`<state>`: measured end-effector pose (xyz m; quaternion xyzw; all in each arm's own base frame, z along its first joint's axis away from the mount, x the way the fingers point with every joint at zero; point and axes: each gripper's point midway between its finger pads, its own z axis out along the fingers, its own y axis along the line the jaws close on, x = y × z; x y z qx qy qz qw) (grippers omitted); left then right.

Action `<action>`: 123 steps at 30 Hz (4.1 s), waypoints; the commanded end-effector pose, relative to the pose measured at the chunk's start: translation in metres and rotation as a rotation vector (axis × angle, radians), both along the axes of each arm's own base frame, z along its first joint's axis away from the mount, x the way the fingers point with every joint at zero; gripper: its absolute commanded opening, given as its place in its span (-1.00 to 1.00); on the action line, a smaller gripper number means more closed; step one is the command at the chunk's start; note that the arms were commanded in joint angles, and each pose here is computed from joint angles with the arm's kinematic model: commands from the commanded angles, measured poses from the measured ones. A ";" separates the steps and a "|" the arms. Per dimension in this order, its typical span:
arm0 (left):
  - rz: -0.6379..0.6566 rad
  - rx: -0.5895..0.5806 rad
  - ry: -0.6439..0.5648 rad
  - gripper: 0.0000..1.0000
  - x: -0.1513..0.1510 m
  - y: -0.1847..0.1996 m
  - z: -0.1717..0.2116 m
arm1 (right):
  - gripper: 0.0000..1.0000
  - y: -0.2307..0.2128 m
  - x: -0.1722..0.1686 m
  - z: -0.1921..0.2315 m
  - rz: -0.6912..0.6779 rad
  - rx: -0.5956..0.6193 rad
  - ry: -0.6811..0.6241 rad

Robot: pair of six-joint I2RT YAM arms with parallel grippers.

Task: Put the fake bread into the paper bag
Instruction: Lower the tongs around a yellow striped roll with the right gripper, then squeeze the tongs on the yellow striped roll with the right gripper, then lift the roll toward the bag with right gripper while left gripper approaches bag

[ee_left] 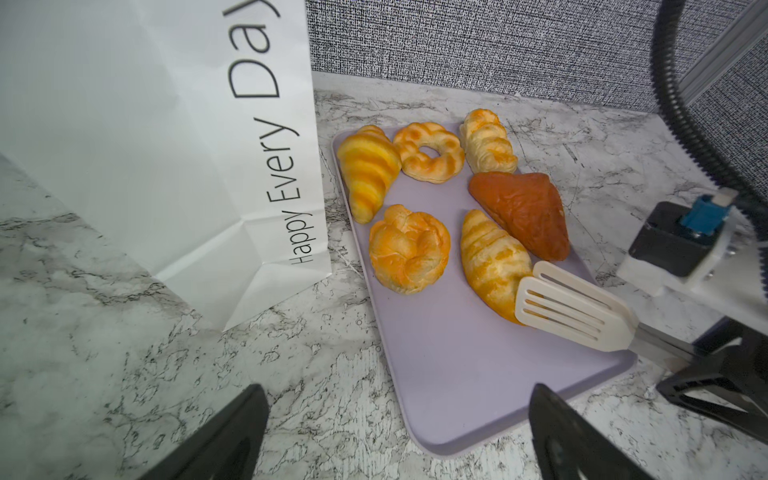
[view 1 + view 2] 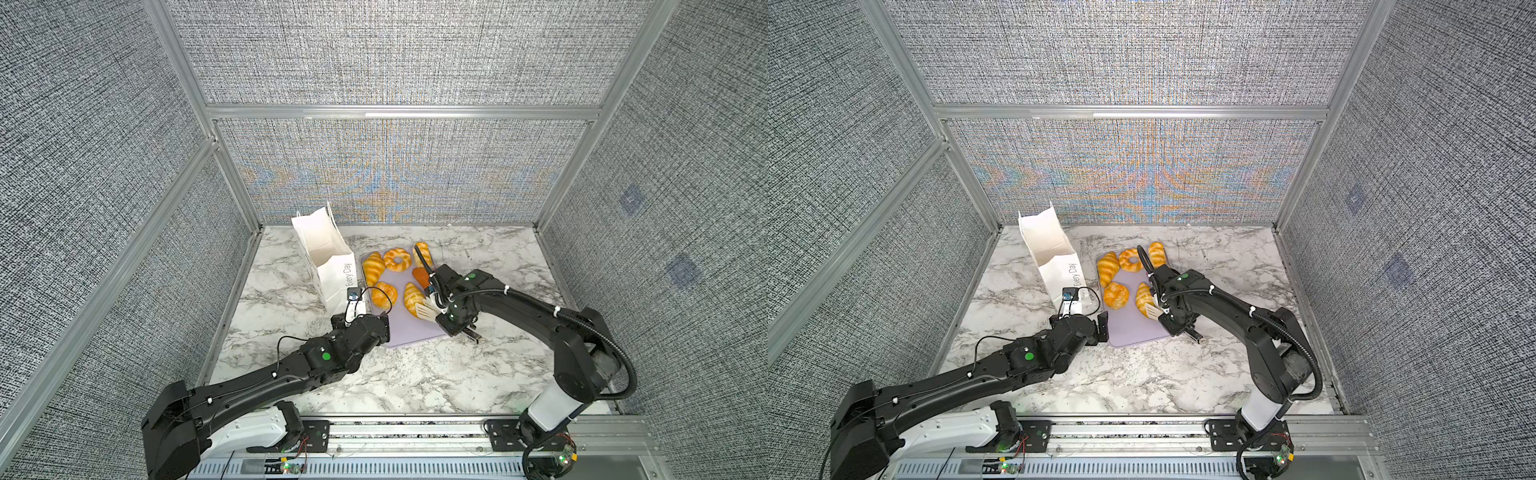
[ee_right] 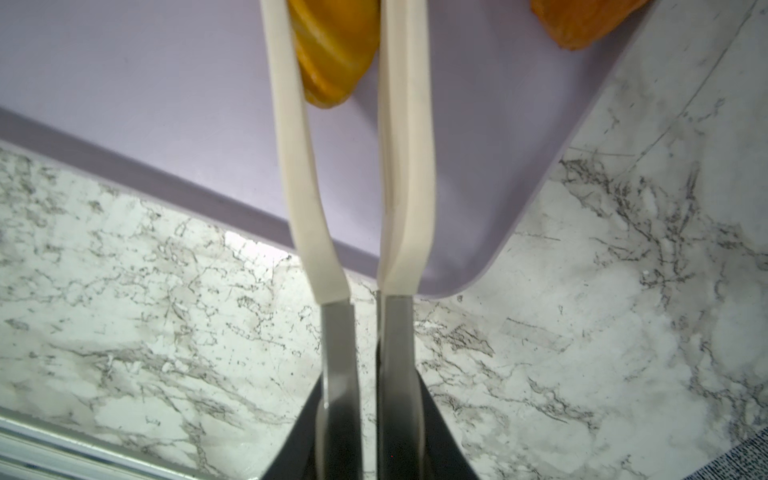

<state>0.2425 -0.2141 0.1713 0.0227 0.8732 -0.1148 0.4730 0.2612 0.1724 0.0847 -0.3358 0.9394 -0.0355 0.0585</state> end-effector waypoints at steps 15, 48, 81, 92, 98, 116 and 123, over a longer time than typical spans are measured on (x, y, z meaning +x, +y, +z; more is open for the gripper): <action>-0.036 0.026 0.004 0.98 0.003 -0.012 -0.001 | 0.05 0.016 0.010 0.009 -0.171 0.094 -0.012; -0.200 0.101 0.068 0.98 0.004 -0.053 -0.005 | -0.05 0.034 0.024 -0.008 -0.079 0.021 0.080; -0.119 0.074 -0.033 0.98 0.004 -0.022 0.017 | -0.33 0.031 0.026 0.032 -0.083 0.228 0.047; -0.137 0.073 -0.109 0.98 0.004 -0.016 0.053 | -0.33 0.050 0.032 0.083 -0.028 0.391 -0.043; -0.159 0.085 -0.142 0.98 0.004 -0.015 0.070 | -0.33 0.062 0.032 0.109 0.006 0.483 -0.082; -0.139 0.110 -0.208 0.98 0.012 0.013 0.129 | -0.32 0.101 0.030 0.184 0.121 0.745 -0.188; -0.094 0.123 -0.223 0.98 0.015 0.036 0.159 | -0.32 0.118 0.028 0.213 0.150 0.861 -0.220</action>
